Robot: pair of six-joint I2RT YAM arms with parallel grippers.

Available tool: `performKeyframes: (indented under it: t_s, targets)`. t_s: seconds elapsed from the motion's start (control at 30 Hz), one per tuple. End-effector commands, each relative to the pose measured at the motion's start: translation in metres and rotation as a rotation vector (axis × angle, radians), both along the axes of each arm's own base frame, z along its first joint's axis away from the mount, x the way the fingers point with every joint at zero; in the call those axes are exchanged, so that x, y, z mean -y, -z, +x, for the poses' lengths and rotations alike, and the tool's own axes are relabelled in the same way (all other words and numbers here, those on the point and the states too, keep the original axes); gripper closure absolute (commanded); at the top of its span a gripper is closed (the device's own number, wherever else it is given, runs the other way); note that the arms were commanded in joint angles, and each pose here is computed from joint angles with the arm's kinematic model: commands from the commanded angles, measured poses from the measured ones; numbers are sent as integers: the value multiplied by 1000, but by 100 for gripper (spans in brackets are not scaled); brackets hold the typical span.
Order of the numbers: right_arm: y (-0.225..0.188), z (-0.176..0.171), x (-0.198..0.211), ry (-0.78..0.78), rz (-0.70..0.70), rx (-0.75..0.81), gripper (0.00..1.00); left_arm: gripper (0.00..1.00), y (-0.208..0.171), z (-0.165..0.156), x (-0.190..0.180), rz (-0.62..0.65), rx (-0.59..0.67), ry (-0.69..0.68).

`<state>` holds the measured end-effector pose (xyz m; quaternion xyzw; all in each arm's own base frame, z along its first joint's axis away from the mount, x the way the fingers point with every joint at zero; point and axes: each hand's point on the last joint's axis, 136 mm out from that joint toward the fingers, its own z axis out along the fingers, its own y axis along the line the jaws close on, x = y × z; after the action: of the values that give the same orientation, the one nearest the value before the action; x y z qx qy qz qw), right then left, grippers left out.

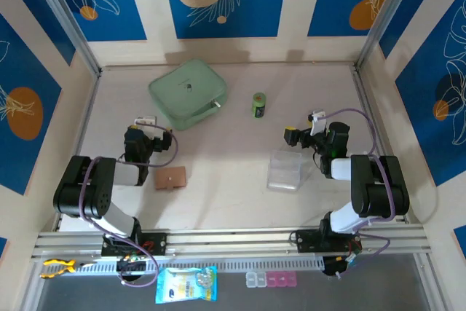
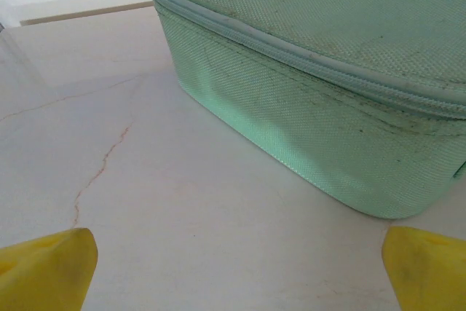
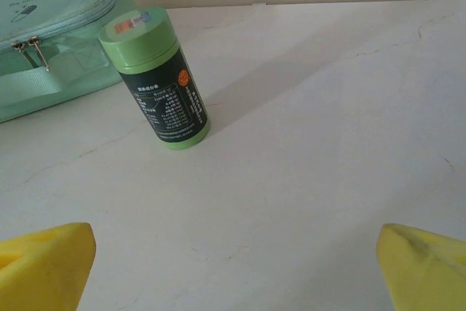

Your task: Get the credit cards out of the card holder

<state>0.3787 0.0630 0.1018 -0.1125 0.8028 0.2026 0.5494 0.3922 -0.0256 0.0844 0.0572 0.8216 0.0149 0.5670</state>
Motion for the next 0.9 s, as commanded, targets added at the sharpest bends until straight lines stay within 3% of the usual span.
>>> performKeyframes:
  t_s: [0.0, 0.87]
  targets:
    - [-1, -1, -1, -4, -16, 25, 1, 0, -6, 4, 0, -18, 21, 10]
    - [-1, 0, 2, -2, 0, 17, 1, 0, -7, 5, 0, -19, 22, 8]
